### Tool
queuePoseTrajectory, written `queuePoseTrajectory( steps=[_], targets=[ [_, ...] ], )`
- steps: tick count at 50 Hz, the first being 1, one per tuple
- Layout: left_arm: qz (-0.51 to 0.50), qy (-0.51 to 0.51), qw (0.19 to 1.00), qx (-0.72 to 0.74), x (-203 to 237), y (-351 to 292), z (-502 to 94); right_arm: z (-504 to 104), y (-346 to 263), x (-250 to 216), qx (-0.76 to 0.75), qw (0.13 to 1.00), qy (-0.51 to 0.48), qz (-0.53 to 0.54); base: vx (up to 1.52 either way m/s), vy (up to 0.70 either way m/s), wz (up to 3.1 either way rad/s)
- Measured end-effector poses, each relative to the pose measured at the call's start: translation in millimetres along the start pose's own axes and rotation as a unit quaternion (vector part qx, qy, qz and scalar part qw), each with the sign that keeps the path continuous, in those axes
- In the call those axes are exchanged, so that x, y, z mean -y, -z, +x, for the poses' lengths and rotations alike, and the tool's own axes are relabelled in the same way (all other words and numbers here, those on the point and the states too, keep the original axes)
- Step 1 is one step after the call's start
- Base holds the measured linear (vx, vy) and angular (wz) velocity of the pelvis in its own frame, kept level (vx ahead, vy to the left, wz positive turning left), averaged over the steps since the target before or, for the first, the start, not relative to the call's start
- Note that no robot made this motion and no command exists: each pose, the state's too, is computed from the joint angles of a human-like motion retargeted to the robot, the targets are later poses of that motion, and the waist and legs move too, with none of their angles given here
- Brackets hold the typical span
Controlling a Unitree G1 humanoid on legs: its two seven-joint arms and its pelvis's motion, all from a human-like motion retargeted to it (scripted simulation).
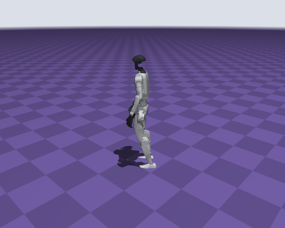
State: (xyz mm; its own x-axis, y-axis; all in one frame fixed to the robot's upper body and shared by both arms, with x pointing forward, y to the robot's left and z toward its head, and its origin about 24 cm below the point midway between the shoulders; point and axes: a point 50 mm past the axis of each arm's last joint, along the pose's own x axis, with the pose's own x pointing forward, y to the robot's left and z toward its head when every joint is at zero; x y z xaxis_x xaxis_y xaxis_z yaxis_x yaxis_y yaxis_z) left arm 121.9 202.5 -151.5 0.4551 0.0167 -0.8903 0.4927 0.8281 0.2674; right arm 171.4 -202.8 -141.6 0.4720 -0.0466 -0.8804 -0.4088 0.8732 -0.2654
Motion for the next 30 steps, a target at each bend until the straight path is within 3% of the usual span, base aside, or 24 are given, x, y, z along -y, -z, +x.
queuePoseTrajectory(
  steps=[15, 30],
  targets=[
    [0.047, -0.017, 0.997, 0.061, -14, -32, 2, 2, -13, -4, 0.016, 1.0, -0.016, -0.01, 0.03, -0.01, -0.42],
    [0.069, 0.0, 0.996, 0.05, -9, -19, 0, 3, -30, -4, 0.039, 0.999, -0.022, -0.009, -0.02, 0.0, -0.45]
  ],
)
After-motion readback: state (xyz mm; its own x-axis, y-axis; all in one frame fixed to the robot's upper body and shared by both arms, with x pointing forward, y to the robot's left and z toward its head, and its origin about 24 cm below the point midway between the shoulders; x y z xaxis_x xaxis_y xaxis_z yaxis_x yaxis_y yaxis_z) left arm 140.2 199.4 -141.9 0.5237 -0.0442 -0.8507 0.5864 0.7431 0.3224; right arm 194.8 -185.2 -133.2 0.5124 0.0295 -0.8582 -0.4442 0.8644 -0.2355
